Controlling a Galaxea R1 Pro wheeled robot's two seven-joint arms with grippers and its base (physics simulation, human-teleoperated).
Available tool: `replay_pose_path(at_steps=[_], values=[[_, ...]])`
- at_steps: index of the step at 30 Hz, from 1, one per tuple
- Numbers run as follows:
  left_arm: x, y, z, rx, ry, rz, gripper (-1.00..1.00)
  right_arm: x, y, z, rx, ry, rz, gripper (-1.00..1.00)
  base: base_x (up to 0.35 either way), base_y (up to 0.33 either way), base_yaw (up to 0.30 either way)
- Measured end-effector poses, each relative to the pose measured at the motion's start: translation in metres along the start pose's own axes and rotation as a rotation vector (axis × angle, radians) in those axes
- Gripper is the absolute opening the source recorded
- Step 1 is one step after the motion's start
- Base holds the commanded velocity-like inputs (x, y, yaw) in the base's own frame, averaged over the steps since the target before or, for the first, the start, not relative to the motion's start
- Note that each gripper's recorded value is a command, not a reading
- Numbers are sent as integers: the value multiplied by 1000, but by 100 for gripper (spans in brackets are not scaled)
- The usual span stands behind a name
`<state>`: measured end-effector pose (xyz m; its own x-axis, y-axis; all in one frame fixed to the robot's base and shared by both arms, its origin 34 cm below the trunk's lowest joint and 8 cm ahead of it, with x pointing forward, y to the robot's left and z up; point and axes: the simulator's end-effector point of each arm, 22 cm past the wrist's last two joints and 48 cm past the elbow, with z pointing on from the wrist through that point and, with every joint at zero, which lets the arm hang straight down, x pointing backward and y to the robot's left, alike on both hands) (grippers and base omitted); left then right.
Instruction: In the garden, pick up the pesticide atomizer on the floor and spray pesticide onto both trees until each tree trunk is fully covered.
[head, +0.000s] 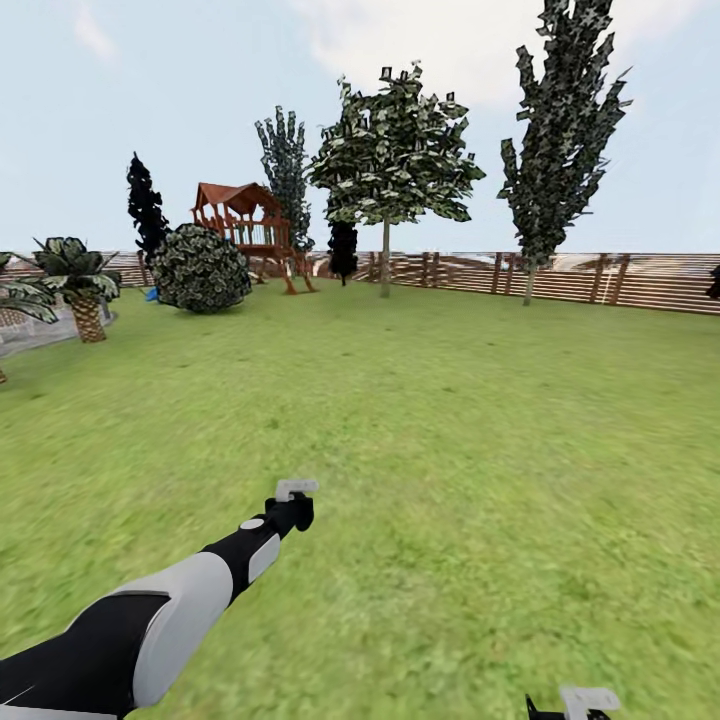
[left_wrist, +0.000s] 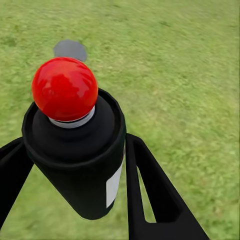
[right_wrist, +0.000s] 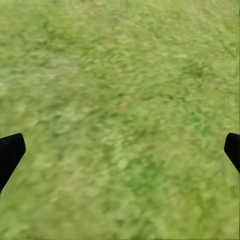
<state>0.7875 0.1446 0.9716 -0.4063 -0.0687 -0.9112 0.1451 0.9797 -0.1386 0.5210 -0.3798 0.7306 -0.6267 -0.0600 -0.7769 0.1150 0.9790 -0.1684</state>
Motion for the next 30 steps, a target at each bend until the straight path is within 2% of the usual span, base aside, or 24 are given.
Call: replay_pose_path(at_steps=[30], values=[[0, 0, 0, 0, 0, 0, -100, 0, 0, 0, 0, 0, 1, 100, 350, 0, 0]])
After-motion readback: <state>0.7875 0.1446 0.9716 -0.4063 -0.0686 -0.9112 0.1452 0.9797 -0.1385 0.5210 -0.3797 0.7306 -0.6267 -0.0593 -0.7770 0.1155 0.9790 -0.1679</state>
